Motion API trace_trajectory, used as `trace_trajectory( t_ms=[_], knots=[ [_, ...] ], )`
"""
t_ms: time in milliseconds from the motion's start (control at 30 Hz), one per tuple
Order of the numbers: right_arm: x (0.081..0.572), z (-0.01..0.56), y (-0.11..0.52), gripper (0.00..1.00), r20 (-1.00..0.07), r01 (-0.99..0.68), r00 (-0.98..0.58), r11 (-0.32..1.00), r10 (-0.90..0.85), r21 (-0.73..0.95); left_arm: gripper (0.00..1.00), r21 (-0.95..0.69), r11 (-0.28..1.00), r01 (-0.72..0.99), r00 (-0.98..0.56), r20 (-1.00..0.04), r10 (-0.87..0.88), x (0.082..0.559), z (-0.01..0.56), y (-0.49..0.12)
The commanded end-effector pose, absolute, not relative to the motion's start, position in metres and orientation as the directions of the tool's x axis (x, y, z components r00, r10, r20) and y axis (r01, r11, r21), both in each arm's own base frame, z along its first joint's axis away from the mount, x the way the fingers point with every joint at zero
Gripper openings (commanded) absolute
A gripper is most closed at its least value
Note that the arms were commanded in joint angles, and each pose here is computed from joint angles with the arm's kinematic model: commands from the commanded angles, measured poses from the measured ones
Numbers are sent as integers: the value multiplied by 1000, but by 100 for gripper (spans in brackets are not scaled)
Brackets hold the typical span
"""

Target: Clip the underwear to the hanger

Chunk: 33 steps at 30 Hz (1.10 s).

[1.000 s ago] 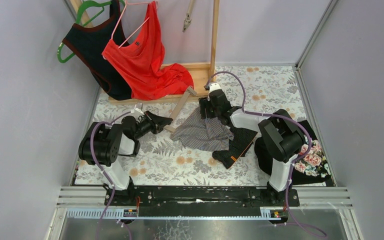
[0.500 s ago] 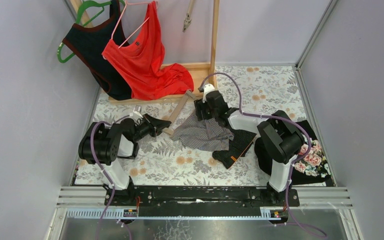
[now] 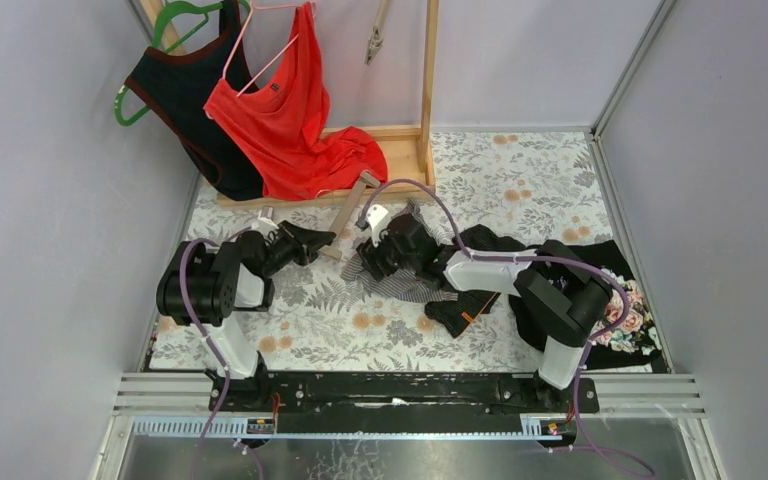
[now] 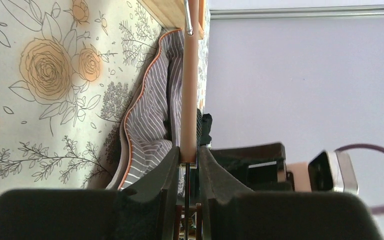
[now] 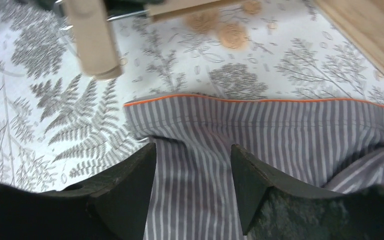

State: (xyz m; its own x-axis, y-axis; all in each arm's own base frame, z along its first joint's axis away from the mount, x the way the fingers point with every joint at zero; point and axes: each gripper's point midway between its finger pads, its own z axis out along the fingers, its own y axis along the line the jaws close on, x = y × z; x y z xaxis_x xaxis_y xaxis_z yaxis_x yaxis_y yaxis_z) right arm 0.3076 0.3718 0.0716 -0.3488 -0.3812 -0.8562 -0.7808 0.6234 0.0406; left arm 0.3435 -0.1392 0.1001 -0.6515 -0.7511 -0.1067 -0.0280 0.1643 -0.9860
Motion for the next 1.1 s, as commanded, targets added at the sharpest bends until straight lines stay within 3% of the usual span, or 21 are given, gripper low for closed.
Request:
trace_trajectory(
  t_ms=[0,400,1067],
  knots=[
    [297,87,393,62,-893,-857,-184,512,-410,-58,0,-985,175,9,-623,-142,-769,357,111,-132],
    [282,87,404,66,-839,-885,79,350,-539,-308,0,-982,187,-30,-651,-123,-749,369,105,-129],
    [278,52,435,65,-728,-855,246,210,-640,-474,0,-984,160,-83,-663,-66,-746,369,91,-118]
  ],
)
